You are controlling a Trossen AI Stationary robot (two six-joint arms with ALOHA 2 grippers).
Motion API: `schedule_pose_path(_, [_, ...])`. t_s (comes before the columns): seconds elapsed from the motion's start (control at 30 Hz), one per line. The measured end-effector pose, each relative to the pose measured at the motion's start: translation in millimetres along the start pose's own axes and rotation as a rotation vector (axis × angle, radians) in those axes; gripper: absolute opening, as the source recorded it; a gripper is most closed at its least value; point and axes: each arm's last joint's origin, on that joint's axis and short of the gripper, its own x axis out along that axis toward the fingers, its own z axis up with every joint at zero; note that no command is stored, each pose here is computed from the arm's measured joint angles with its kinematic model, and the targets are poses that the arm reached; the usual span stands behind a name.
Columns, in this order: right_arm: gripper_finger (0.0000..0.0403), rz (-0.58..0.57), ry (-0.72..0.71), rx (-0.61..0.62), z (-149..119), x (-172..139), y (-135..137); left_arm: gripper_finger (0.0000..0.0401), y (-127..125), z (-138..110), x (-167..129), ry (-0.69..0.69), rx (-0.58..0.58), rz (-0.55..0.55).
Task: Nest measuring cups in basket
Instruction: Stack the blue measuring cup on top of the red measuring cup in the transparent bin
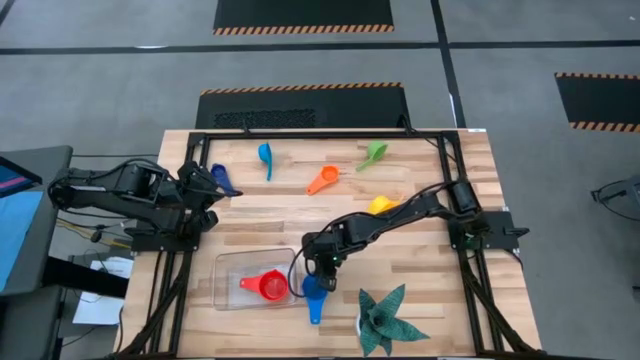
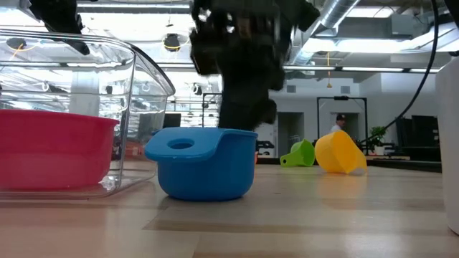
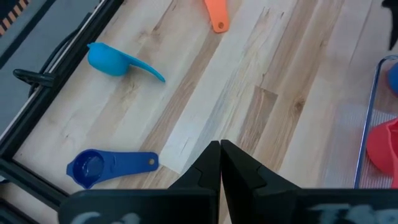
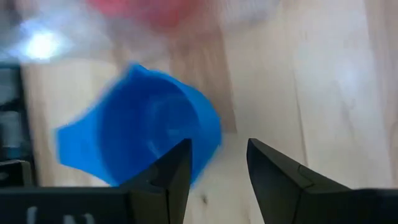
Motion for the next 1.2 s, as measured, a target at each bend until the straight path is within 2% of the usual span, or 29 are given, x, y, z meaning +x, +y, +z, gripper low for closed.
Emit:
schedule_pose_path(0.4, [0.0177,0.031,0.018,0.071,-5,30,3,0.0000,0,0,0,-0.001,0.016,0.000])
schedule_pose_path(0.63, [0.0171,0.043,0.040,0.092,-7,31,3,0.0000,0,0,0,-0.001,0.015,-0.001])
schedule_pose_path(0.77, [0.0129,0.043,0.051,0.122,-7,31,2,0.0000,0,0,0,-0.001,0.015,-0.001])
schedule_pose_path(0.97, [0.0020,0.043,0.063,0.145,-8,31,1,0.0000,0,0,0,-0.003,0.015,0.003])
schedule_pose_path(1.2, [0.0009,-0.015,0.133,0.215,-13,21,-5,0.0000,0,0,0,-0.003,0.015,0.004])
